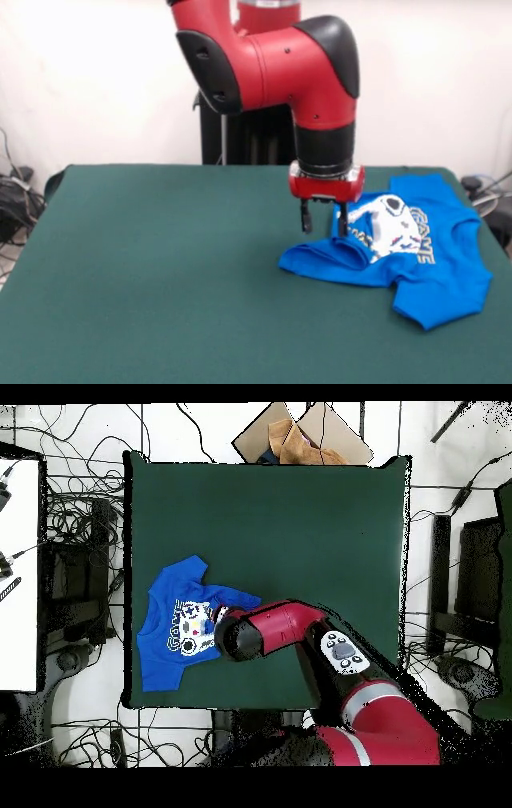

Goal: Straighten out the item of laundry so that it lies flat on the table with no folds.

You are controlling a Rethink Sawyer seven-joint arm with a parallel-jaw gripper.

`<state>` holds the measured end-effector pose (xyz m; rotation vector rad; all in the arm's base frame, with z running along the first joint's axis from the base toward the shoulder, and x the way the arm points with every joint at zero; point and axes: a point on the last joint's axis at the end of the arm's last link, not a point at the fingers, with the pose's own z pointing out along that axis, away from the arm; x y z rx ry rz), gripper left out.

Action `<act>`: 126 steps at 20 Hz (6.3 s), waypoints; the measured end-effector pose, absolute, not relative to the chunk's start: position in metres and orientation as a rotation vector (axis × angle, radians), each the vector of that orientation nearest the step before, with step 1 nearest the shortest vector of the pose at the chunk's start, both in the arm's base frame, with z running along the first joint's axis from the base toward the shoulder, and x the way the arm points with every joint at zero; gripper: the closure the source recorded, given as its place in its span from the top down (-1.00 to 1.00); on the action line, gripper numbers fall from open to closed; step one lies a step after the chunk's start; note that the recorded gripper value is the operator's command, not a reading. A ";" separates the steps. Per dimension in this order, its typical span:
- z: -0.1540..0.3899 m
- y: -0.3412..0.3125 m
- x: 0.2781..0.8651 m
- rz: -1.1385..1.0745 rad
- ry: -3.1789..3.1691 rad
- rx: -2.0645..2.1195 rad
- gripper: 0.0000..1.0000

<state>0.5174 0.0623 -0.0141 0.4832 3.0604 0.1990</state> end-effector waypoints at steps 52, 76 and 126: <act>-0.054 0.132 0.464 0.056 3.112 0.456 1.00; -0.054 0.062 0.495 -0.335 2.981 0.625 -1.00; -0.070 -0.115 0.458 -0.890 2.842 1.492 -1.00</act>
